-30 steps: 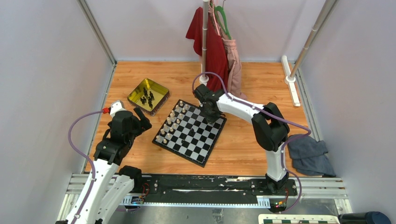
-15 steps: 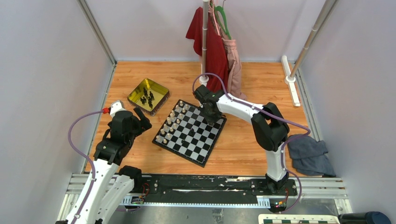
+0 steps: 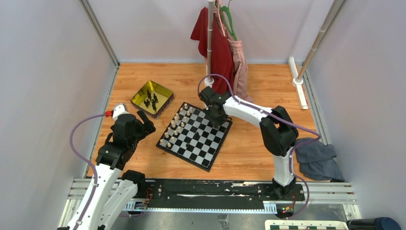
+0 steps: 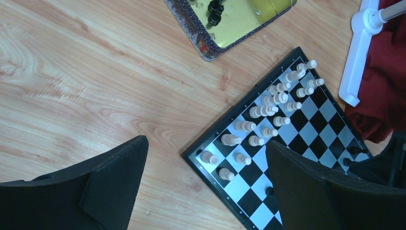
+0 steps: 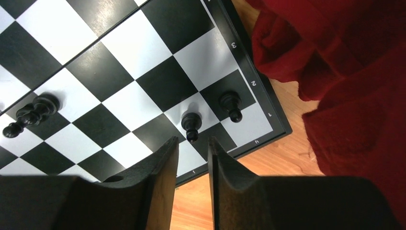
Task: Set up the chess pieces on the board
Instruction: Place the chess piece on the chessboard, then pick up the chess piece from the chessboard.
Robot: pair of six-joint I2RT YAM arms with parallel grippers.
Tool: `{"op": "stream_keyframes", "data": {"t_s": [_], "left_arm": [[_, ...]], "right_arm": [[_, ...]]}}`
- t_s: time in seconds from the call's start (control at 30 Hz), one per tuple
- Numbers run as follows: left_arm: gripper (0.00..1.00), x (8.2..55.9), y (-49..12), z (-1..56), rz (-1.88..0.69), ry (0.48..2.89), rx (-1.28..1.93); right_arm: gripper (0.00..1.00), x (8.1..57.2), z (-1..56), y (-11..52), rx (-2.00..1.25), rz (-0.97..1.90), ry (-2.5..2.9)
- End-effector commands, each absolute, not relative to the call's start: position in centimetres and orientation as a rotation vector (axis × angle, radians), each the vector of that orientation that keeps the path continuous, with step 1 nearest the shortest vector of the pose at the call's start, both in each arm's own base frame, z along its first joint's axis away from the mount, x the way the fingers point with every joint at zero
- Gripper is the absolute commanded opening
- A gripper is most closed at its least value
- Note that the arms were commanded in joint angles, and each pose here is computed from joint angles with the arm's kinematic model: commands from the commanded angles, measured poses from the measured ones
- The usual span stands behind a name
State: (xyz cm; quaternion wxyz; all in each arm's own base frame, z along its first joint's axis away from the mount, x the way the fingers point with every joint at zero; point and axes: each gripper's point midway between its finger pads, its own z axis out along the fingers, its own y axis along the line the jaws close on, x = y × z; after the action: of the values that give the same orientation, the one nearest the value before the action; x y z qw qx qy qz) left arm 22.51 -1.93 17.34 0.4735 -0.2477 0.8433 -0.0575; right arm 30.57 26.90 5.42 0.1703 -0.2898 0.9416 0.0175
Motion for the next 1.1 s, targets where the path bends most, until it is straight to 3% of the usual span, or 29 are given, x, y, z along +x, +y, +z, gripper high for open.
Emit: {"op": "stream_keyframes", "data": {"t_s": [0.0, 0.27, 1.07], "left_arm": [[1.00, 22.0, -2.1, 16.6, -0.144, 2.089, -0.603], [1.00, 21.8, -2.0, 16.7, -0.145, 2.080, -0.610], [1.00, 21.2, -2.1, 16.5, -0.172, 2.071, -0.627]], "right_arm": [[0.35, 29.9, 8.3, 26.7, -0.843, 0.032, 2.624], [0.44, 28.6, 10.9, 28.5, -0.913, 0.048, 2.555], [0.43, 27.7, 9.5, 36.3, -0.892, 0.220, 2.581]]}}
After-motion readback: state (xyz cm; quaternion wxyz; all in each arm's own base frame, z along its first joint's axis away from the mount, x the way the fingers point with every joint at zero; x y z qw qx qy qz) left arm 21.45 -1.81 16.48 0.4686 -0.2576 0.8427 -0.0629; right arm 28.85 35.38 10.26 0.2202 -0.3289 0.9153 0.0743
